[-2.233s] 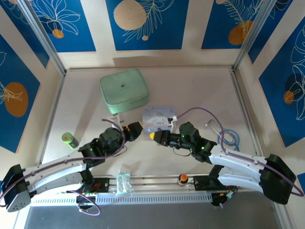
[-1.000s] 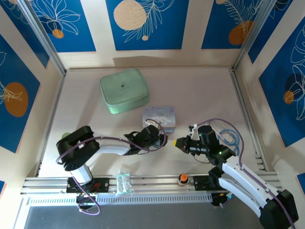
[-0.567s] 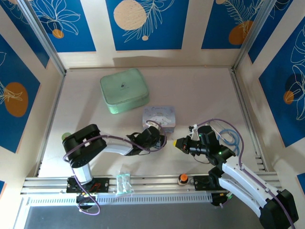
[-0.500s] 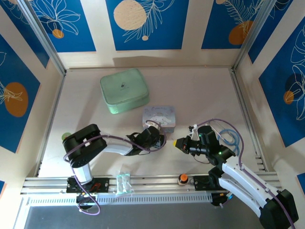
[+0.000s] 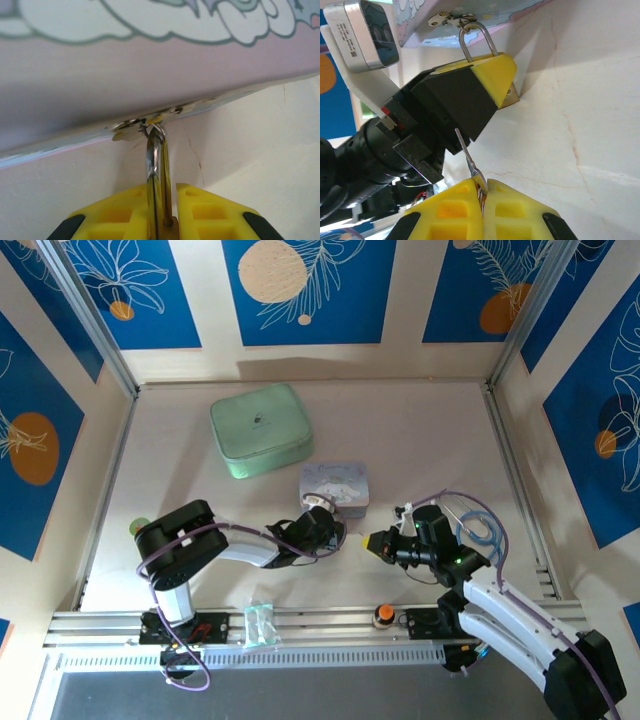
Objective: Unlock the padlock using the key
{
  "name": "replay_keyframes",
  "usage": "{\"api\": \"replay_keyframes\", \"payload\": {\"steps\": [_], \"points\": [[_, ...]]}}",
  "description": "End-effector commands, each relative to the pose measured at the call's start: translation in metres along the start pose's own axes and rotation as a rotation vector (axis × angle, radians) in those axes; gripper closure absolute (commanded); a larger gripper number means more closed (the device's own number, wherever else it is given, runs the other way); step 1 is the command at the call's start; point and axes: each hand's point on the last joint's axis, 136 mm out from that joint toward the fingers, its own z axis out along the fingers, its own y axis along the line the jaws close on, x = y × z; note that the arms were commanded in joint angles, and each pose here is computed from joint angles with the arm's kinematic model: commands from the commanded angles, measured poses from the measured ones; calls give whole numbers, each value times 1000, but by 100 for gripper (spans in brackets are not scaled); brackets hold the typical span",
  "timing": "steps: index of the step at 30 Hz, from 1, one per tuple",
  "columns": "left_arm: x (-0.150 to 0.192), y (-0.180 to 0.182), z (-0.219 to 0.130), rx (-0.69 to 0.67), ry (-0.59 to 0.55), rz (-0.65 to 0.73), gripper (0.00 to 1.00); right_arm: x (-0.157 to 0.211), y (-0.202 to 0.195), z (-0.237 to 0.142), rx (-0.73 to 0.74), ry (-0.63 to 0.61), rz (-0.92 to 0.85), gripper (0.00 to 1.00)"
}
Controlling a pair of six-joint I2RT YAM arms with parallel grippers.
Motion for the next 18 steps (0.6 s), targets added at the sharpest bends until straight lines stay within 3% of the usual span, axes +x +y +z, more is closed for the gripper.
{"api": "replay_keyframes", "payload": {"steps": [1,4,9,18], "points": [[-1,-3,-5,1,-7,-91,93,5,8,8,-119,50,73,100],[-11,-8,-10,40,-53,-221,99,6,13,11,-168,93,117,100],[-26,-16,-16,142,-136,-423,100,3,22,12,-227,157,179,100],[-50,-22,-25,206,-243,-582,100,2,16,11,-252,253,244,100]]}}
